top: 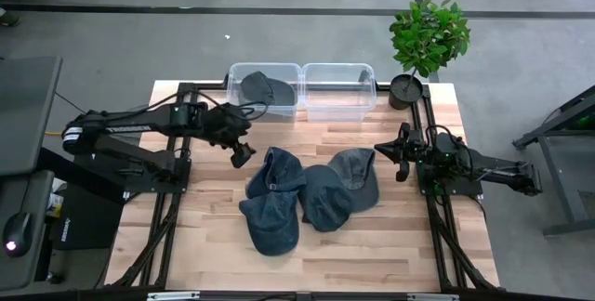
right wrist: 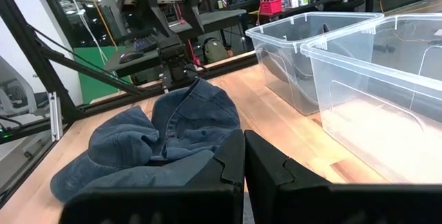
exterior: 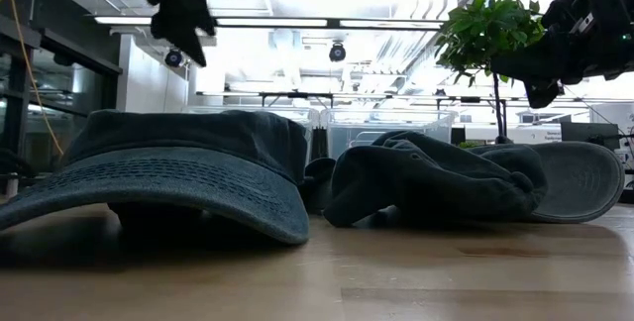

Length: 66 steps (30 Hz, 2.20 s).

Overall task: Pick and place caps into container
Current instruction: Put the gray cap into the left transparent container

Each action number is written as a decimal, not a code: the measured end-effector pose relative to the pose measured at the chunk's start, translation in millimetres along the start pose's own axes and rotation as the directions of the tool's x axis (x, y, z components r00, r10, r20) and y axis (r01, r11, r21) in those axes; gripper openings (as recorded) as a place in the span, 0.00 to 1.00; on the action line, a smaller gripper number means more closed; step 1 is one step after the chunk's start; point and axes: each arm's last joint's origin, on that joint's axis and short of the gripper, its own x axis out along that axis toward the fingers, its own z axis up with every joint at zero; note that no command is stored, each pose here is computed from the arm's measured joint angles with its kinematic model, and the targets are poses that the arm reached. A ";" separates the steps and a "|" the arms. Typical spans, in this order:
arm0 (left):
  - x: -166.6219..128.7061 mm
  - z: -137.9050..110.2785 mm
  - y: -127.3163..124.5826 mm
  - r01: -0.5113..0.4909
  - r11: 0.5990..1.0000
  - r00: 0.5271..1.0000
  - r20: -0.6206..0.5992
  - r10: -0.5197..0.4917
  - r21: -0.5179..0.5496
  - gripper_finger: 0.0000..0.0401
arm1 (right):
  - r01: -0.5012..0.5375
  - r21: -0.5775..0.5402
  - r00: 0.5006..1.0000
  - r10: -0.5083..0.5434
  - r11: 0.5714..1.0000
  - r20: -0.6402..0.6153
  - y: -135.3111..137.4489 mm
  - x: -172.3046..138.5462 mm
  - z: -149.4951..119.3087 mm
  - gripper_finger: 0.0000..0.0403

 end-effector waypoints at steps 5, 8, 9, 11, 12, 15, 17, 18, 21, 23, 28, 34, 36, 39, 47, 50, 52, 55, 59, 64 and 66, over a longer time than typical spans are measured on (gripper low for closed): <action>8.6 -1.9 0.0 0.012 1.000 1.000 0.020 -0.012 -0.005 0.73 | 0.000 0.000 1.000 0.000 1.000 -0.001 0.0 0.1 0.0 0.00; 10.6 0.8 -1.3 0.030 0.999 0.998 0.058 -0.029 -0.018 0.73 | 0.001 0.000 1.000 -0.001 1.000 -0.001 0.0 0.1 -0.1 0.00; 10.8 2.0 -1.7 0.034 0.999 0.997 0.073 -0.033 -0.019 0.73 | 0.001 0.000 1.000 -0.001 1.000 -0.001 0.0 0.1 -0.1 0.00; 10.4 6.4 -3.1 0.042 0.999 0.992 0.121 -0.038 -0.027 0.73 | 0.000 0.000 1.000 0.000 1.000 -0.001 0.0 0.1 -0.1 0.00; 10.1 7.8 -3.4 0.040 0.999 0.990 0.140 -0.034 -0.036 0.73 | 0.001 0.000 1.000 -0.001 1.000 -0.001 0.0 0.1 -0.1 0.00; 9.4 12.8 -4.9 0.052 0.996 0.980 0.195 -0.038 -0.069 0.73 | 0.001 0.000 1.000 -0.001 1.000 -0.001 -0.1 0.1 -0.1 0.00; 8.8 15.0 -5.3 0.053 0.995 0.974 0.222 -0.034 -0.084 0.73 | 0.007 0.000 1.000 -0.007 1.000 0.000 -0.2 0.1 0.0 0.00; 8.7 15.7 -5.5 0.056 0.994 0.973 0.229 -0.033 -0.092 0.73 | 0.013 0.000 1.000 -0.013 1.000 0.002 -0.4 0.1 0.0 0.00; 11.5 17.6 -6.4 0.065 0.989 0.971 0.237 -0.033 -0.129 0.73 | 0.014 0.000 1.000 -0.014 1.000 0.002 -0.4 0.1 0.0 0.00; 13.7 17.9 -6.4 0.056 0.987 0.972 0.235 -0.019 -0.151 0.73 | 0.014 0.000 1.000 -0.014 1.000 0.002 -0.4 0.1 0.0 0.00; 18.8 20.4 -6.6 0.043 0.973 0.969 0.247 0.015 -0.227 0.73 | 0.069 -0.015 0.997 -0.069 0.997 0.018 -2.0 0.2 0.6 0.00; 19.6 26.6 -9.4 0.087 0.966 0.953 0.302 -0.010 -0.243 0.73 | 0.104 0.114 0.993 -0.110 0.988 0.040 -3.0 0.1 2.0 0.00; 18.9 29.0 -10.4 0.104 0.965 0.945 0.327 -0.020 -0.241 0.73 | 0.093 0.184 0.994 -0.101 0.979 0.039 -2.7 0.2 2.0 0.00; 18.2 28.8 -10.2 0.102 0.966 0.945 0.326 -0.020 -0.237 0.73 | 0.063 0.254 0.997 -0.073 0.965 0.030 -1.9 0.3 1.7 0.00; 19.0 27.6 -9.9 0.078 0.980 0.950 0.312 -0.018 -0.182 0.73 | 0.022 0.361 0.999 -0.035 0.932 0.030 -0.6 0.5 2.4 0.00; 19.4 26.5 -9.4 0.058 0.988 0.954 0.300 -0.014 -0.140 0.73 | 0.039 0.419 0.999 -0.047 0.907 0.009 -1.3 0.9 0.4 0.01; 19.5 25.9 -9.2 0.048 0.992 0.956 0.294 -0.012 -0.115 0.73 | 0.055 0.467 0.998 -0.053 0.882 -0.016 -1.8 2.1 -1.6 0.03; 20.3 23.0 -8.4 0.034 0.996 0.965 0.262 -0.011 -0.084 0.73 | 0.081 0.537 0.997 -0.062 0.840 -0.054 -1.8 4.5 -1.8 0.12; 21.0 19.5 -7.1 0.010 0.999 0.974 0.225 -0.002 -0.037 0.73 | 0.106 0.555 0.994 -0.070 0.825 -0.085 1.2 8.5 8.9 0.28; 21.4 17.1 -6.1 -0.010 1.000 0.980 0.201 0.008 0.009 0.73 | 0.130 0.525 0.991 -0.089 0.841 -0.103 7.9 16.1 35.6 0.45; 19.1 16.5 -5.7 -0.009 1.000 0.979 0.203 0.005 0.022 0.73 | 0.137 0.503 0.989 -0.092 0.853 -0.113 12.3 20.5 51.9 0.48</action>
